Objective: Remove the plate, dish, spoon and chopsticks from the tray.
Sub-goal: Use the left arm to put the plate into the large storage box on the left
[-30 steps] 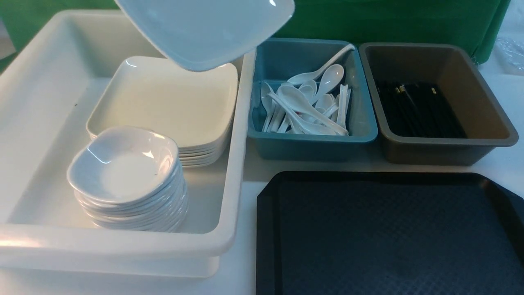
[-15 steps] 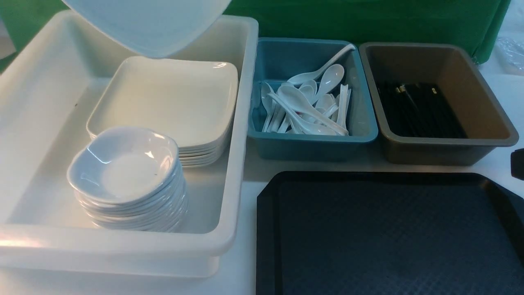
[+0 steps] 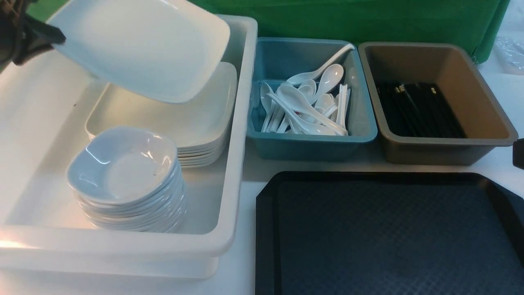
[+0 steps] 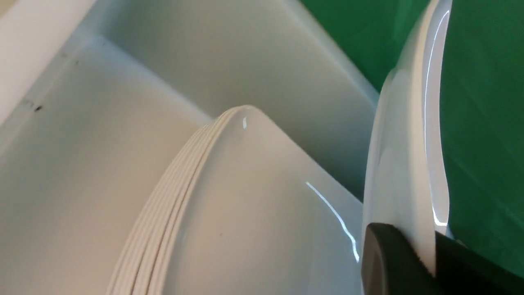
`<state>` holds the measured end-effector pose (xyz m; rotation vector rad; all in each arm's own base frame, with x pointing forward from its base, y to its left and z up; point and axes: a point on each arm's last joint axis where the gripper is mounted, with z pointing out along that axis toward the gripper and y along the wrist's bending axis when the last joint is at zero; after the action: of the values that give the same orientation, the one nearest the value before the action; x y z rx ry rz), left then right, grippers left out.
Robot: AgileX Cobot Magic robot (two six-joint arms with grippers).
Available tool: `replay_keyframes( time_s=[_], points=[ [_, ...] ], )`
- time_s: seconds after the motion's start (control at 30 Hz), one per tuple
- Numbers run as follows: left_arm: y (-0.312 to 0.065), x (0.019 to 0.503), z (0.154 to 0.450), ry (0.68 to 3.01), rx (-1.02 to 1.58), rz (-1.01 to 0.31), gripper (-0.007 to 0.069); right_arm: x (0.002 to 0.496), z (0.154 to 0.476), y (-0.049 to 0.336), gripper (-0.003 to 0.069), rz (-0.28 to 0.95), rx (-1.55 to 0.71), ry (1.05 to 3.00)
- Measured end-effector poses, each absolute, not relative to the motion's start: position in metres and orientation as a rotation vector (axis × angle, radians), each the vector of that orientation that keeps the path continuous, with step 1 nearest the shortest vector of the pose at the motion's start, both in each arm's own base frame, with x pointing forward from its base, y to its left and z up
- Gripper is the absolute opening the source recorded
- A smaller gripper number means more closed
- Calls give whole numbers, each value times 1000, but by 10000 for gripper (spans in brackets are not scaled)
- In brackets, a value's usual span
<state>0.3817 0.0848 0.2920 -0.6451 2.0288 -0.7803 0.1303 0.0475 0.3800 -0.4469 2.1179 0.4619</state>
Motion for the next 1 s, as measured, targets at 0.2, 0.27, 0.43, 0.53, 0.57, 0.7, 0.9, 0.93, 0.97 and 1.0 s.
replay_keyframes(
  time_s=[0.2, 0.27, 0.43, 0.53, 0.57, 0.7, 0.9, 0.93, 0.97, 1.0],
  points=[
    [83, 377, 266, 2047, -731, -702, 31, 130, 380, 47, 20, 461, -446, 2115],
    [80, 377, 262, 2050, -741, -685, 31, 131, 380, 47, 20, 461, -445, 2114],
    [60, 381, 255, 2075, -717, -682, 31, 131, 380, 47, 20, 461, -445, 2114],
    [51, 384, 254, 2078, -705, -677, 31, 131, 380, 47, 20, 461, -445, 2114],
    [51, 384, 255, 2077, -705, -677, 31, 131, 380, 47, 20, 461, -445, 2114],
    [51, 384, 252, 2091, -691, -650, 31, 131, 380, 47, 20, 461, -445, 2114],
    [53, 382, 248, 2135, -679, -599, 30, 131, 380, 47, 20, 461, -445, 2114],
    [52, 381, 248, 2148, -683, -599, 30, 131, 380, 47, 20, 461, -446, 2115],
    [52, 381, 247, 2154, -679, -596, 30, 130, 380, 47, 20, 461, -446, 2115],
    [52, 380, 247, 2164, -672, -591, 31, 130, 380, 47, 20, 462, -447, 2117]
  ],
)
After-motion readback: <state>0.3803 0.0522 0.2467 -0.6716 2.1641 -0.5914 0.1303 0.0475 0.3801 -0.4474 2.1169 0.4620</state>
